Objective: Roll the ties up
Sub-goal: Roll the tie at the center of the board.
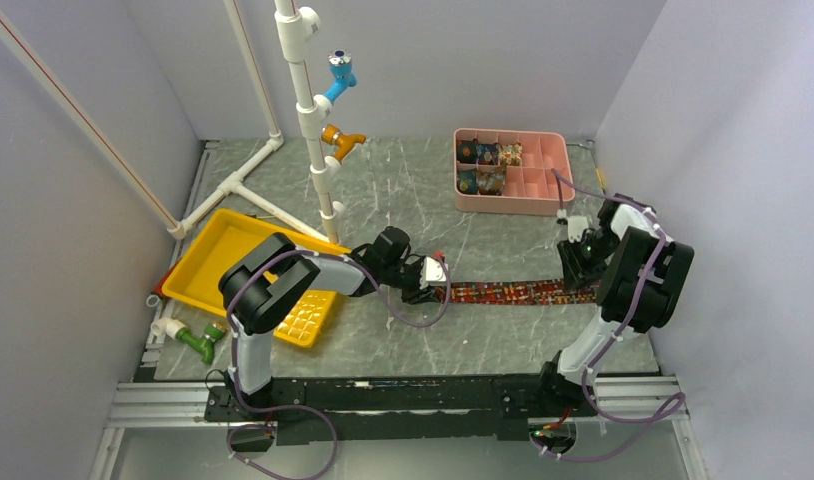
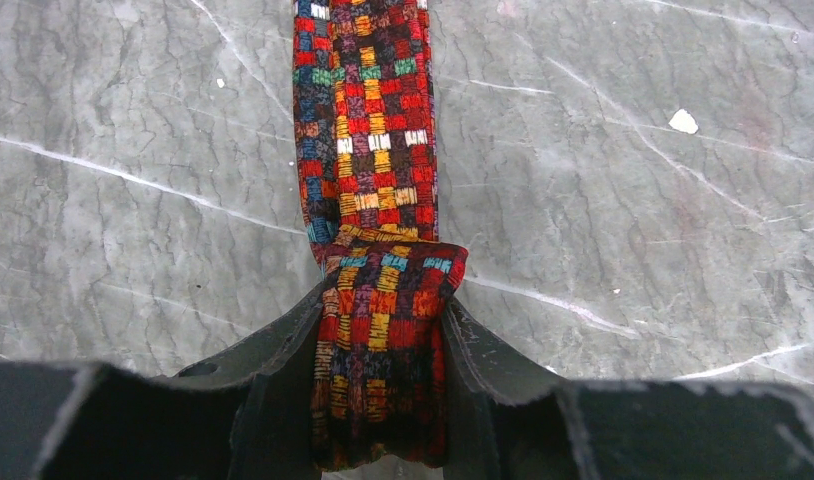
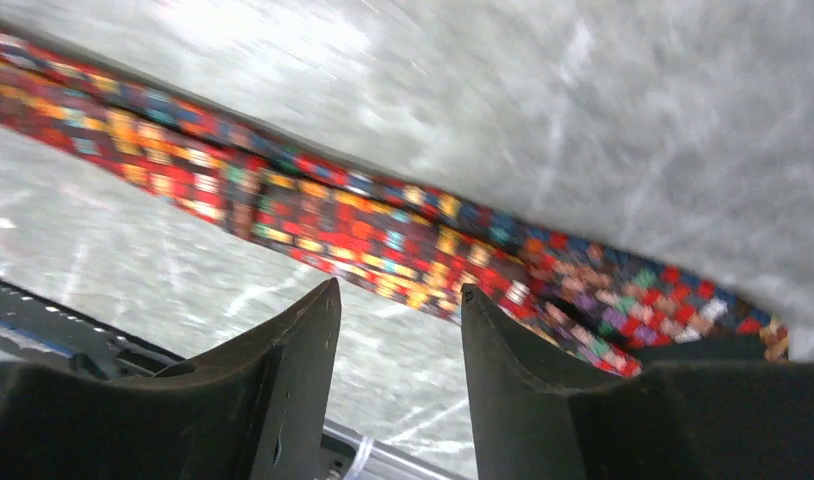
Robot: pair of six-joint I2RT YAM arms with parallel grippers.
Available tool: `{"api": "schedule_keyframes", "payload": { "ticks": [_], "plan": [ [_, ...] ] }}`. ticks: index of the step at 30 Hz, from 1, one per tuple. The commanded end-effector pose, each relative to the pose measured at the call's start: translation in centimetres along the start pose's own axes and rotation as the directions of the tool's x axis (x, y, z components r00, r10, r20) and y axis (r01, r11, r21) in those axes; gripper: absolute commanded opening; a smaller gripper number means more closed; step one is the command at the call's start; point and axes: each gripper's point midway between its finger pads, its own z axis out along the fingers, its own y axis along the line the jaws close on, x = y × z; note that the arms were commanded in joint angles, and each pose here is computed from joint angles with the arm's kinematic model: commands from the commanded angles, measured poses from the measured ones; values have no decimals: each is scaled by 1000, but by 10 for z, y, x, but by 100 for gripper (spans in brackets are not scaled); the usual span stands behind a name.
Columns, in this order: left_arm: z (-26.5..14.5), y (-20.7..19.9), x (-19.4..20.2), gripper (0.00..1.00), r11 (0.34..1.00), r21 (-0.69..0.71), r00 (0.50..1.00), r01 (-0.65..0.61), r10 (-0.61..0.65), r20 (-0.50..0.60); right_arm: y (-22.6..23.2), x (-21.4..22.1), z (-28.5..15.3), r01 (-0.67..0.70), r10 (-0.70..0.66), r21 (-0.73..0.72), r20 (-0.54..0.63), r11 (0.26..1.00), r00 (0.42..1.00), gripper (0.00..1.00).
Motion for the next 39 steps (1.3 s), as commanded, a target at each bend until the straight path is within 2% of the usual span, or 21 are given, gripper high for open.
{"api": "schedule_keyframes", "payload": {
  "ticks": [1,4,9,13,16,20,26,32,36,39],
  "plan": [
    [-10,-49,69,28,981,62,960,183,-165,-225,70,-47,-32,48,-19,-174,165,984,986,51],
    [-10,-51,74,30,978,49,953,203,-186,-239,129,-66,-37,68,6,-336,214,939,977,51],
    [-10,-53,78,34,970,30,943,243,-229,-242,210,-78,-19,89,22,-556,190,827,982,46],
    [-10,-54,81,34,968,24,940,251,-238,-244,251,-81,6,79,1,-631,126,772,992,31],
    [-9,-53,81,34,966,18,938,257,-245,-244,267,-78,28,75,-23,-651,87,756,996,31],
    [-9,-53,79,36,962,11,935,272,-262,-239,270,-66,60,49,-47,-647,20,761,999,37],
    [-17,-47,67,40,960,-13,941,280,-277,-192,237,-48,102,10,-62,-534,-79,845,995,47],
    [-35,-28,56,47,948,-89,939,306,-316,-134,208,-43,121,33,-89,-391,-127,920,988,44],
    [-37,-27,62,52,949,-112,942,293,-307,-137,199,-40,126,34,-93,-350,-155,936,983,41],
    [-34,-26,71,51,943,-124,933,310,-327,-153,202,-40,124,40,-102,-367,-151,929,983,40]
  ]
}}
